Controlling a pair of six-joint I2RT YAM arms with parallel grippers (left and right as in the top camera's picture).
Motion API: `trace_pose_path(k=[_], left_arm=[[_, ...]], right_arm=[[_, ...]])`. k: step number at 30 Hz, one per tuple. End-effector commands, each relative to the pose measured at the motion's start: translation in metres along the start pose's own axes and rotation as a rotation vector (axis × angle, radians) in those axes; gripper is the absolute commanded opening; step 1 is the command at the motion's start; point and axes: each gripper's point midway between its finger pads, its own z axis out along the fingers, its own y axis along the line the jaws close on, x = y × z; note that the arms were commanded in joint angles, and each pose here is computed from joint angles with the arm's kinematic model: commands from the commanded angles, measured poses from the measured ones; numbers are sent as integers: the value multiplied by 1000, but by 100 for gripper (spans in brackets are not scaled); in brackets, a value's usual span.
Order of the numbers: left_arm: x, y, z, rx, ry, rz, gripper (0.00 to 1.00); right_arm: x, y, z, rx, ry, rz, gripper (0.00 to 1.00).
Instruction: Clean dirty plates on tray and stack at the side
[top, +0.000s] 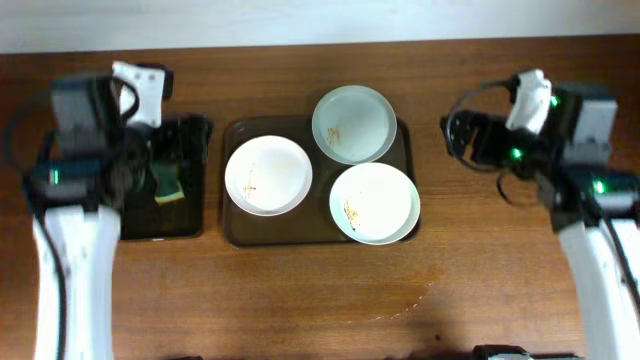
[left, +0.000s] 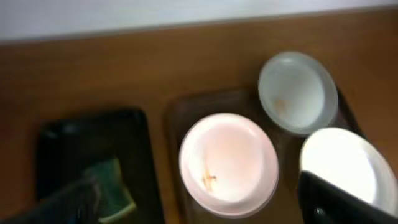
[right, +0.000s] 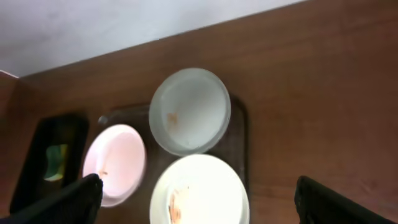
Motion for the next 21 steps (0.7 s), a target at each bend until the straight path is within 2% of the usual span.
trace_pose_path(k=[1, 4, 6, 8, 9, 12, 14, 18, 21], left_arm=[[14, -6, 34, 107, 132, -58, 99], [34, -3, 61, 136, 226, -95, 99], [36, -1, 66, 134, 238, -98, 99], [36, 8, 65, 79, 235, -100, 99], [38, 20, 65, 19, 244, -139, 99], [51, 87, 50, -329, 256, -358, 99], [54, 110, 42, -419, 249, -377, 99], [58, 119, 44, -444, 259, -388, 99], [67, 123, 56, -445, 299, -393, 99]], right_arm=[[-15, 12, 28, -94, 12, 109, 98], [-5, 29, 77, -141, 76, 121, 100], [22, 53, 113, -92, 141, 123, 98], [56, 79, 142, -54, 208, 101, 93], [74, 92, 155, -28, 233, 96, 90], [123, 130, 195, 21, 258, 35, 80], [148, 145, 221, 26, 307, 3, 78], [148, 150, 259, 99, 356, -100, 73], [164, 138, 276, 140, 391, -120, 67]])
